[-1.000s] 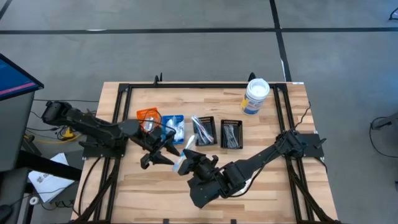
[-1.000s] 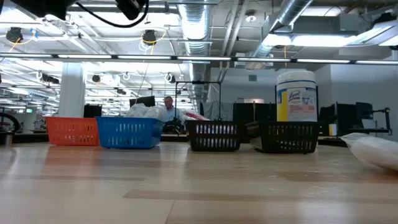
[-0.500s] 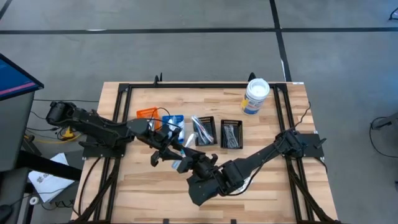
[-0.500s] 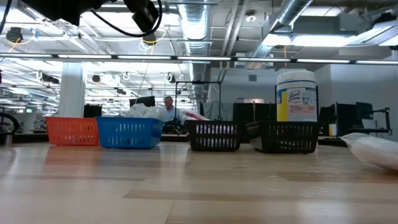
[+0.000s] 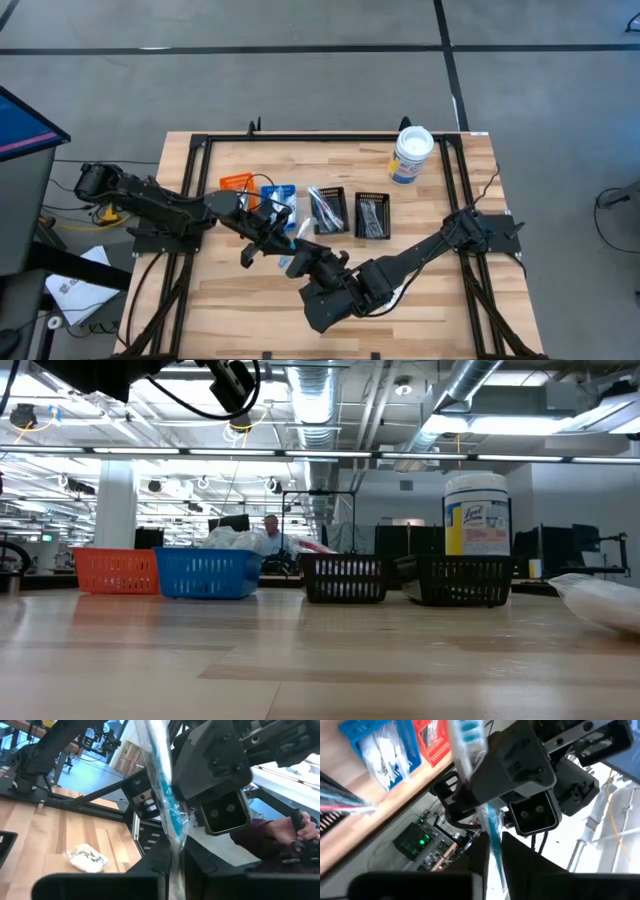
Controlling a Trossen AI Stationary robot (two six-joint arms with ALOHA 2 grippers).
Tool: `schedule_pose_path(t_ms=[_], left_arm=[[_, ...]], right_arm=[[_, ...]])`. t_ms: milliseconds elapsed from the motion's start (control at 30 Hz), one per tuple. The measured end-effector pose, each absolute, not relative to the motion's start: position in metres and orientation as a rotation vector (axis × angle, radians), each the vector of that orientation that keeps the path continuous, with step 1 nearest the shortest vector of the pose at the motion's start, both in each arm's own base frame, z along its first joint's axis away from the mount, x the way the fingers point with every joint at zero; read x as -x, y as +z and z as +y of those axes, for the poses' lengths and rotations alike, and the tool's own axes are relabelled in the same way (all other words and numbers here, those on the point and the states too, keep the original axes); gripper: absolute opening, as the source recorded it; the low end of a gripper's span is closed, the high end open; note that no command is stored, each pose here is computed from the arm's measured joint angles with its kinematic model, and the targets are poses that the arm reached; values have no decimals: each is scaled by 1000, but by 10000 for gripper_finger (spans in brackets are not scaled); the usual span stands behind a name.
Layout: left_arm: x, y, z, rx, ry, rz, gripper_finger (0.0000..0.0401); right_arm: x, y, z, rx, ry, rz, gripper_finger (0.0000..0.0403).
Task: Pick & Place Travel size toiletries
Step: Put the blue toothbrush into the left black bin
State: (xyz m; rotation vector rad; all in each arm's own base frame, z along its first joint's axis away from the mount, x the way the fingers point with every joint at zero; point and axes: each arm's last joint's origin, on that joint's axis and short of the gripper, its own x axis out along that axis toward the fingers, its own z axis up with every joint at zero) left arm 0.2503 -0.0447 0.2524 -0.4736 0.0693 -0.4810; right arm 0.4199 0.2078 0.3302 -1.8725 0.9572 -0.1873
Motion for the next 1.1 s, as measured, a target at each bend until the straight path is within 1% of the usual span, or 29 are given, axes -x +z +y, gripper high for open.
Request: schedule_pose_path(t_ms=[200,400,500,600,667,767,833,900,967,1100], left_arm=[[-250,252,-47,464,-489,70,8],[-248,253,-49,473,-500,68,8],[-246,256,-49,463,-496,49,8],[-245,255,-47,467,-449,39,8],[-242,253,-45,470,-397,26,8],[-235,246,-41,459,-286,11,8],[-229,243,-40,424,-207,-9,8],[-221,242,-40,374,-134,-37,8],[-215,243,-42,340,-86,-66,8],[-200,250,-53,272,-53,-126,8]], right_arm=[[-416,332,215,1794,-220,912,67],[-403,353,235,1586,-293,779,72],[-395,371,243,1394,-346,683,71],[-380,384,241,1177,-343,612,70],[-371,395,233,943,-304,575,70],[-365,403,210,588,-260,603,70],[-365,401,198,458,-301,639,70],[-370,400,189,397,-369,629,70],[-372,400,186,388,-410,611,70],[-382,403,178,367,-447,568,70]])
